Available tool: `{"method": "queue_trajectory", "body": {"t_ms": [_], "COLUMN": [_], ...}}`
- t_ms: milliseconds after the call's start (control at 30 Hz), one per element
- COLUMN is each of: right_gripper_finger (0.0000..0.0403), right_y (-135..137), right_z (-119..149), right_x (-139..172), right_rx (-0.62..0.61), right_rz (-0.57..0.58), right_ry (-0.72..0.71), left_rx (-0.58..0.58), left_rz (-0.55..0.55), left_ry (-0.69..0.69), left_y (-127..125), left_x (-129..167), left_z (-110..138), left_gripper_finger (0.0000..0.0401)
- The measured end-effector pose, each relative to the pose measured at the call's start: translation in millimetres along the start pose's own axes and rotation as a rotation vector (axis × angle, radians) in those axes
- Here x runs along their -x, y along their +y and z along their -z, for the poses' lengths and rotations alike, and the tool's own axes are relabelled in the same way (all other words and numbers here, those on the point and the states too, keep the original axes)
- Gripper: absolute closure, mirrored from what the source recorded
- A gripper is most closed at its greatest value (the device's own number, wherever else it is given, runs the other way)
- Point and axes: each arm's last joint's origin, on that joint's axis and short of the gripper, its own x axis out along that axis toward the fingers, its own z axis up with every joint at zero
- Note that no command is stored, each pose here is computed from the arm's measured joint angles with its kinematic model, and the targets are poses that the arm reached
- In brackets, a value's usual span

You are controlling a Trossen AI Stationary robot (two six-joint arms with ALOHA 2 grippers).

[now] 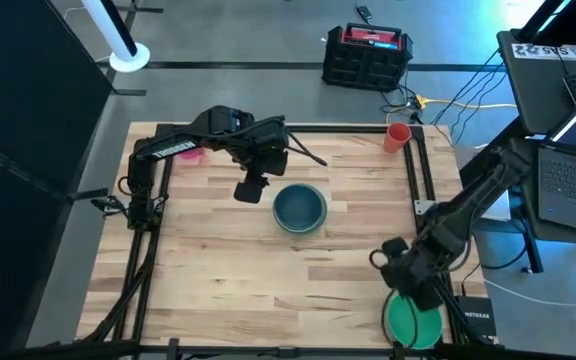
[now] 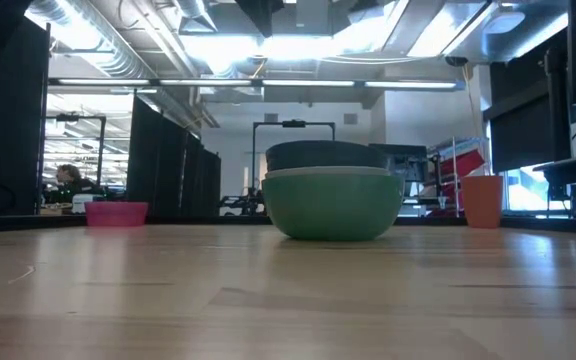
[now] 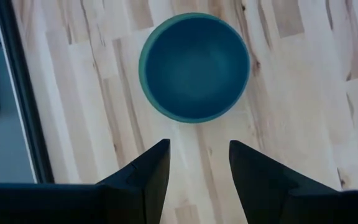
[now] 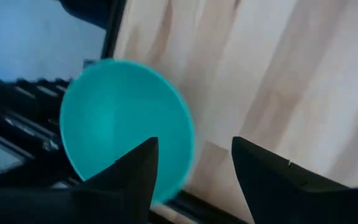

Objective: Nest bowls inside each other
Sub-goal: Stack the green bowl on top of the blue bowl

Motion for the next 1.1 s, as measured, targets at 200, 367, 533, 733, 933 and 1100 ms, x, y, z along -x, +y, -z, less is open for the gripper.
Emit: {"method": "queue_trajectory", "body": {"t_ms": [200, 367, 533, 733, 933, 1100], "right_gripper_finger": [0.0210, 0.0210, 0.0210, 0.0210, 0.0210, 0.0210], "right_y": [13, 24, 27, 23, 22, 21], "right_z": [-4, -4, -2, -4, -8, -3], "right_x": [-29, -53, -70, -70, -63, -69], "right_rx": [-0.062, -0.113, -0.163, -0.192, -0.198, -0.183], "right_rz": [0.025, 0.046, 0.070, 0.084, 0.100, 0.102], "right_ry": [0.011, 0.016, -0.006, -0.021, -0.050, -0.031], "left_rx": [-0.017, -0.026, -0.031, -0.021, -0.021, -0.017], "left_rz": [0.001, 0.001, 0.001, 0.001, 0.002, 0.002], "left_ry": [0.000, 0.000, 0.000, 0.000, 0.000, 0.001], "left_y": [-1, -1, -2, -2, -2, -2], "left_x": [0, 0, 0, 0, 0, 0], "left_z": [0, 0, -1, -1, -1, -1], "left_gripper_finger": [0.0252, 0.0252, 0.0252, 0.0252, 0.0252, 0.0252]}}
